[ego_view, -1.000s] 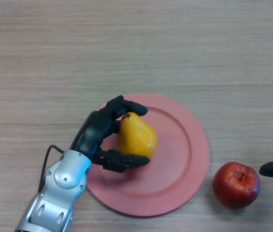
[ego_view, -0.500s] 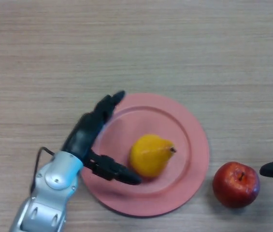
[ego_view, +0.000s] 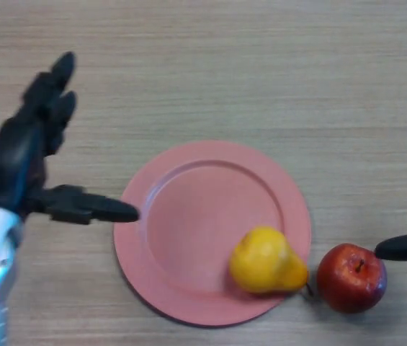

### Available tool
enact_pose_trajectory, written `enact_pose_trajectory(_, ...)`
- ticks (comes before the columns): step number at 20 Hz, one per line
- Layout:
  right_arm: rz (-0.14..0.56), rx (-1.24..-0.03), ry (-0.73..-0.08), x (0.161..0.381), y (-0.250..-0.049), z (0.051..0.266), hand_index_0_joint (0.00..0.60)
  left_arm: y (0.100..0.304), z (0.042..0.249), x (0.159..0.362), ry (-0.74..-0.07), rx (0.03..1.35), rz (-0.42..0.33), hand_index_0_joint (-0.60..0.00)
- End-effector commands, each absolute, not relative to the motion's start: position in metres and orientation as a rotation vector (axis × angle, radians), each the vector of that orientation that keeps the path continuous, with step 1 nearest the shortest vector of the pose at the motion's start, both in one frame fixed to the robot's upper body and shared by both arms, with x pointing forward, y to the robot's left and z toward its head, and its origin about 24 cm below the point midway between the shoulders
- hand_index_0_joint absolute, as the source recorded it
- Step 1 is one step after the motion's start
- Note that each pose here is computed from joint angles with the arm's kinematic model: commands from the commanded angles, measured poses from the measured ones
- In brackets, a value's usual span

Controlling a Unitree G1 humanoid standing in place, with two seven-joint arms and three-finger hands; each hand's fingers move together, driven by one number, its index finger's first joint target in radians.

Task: Pick up the yellow pear and place it on the plate

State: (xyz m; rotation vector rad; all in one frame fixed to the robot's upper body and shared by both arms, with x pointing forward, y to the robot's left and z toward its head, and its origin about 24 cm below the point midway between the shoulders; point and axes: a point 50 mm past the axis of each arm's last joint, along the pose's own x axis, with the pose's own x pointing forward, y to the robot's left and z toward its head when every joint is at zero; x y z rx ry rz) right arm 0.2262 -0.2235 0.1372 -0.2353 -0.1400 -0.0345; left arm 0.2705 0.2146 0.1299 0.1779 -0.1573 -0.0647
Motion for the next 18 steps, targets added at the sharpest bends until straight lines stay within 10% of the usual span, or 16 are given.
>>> enact_pose_trajectory(1, -0.054, -0.259, -0.353, 0.224, -0.226, 0.17, 0.0, 0.236, 0.167, 0.252, -0.41, 0.233, -0.05, 0.0)
enact_pose_trajectory(7, -0.018, -0.23, -0.359, 0.232, -0.217, 0.169, 0.0, 0.266, 0.166, 0.242, -0.476, 0.276, 0.04, 0.0)
enact_pose_trajectory(18, 0.012, -0.214, -0.359, 0.233, -0.207, 0.172, 0.0, 0.235, 0.169, 0.243, -0.424, 0.232, -0.062, 0.0)
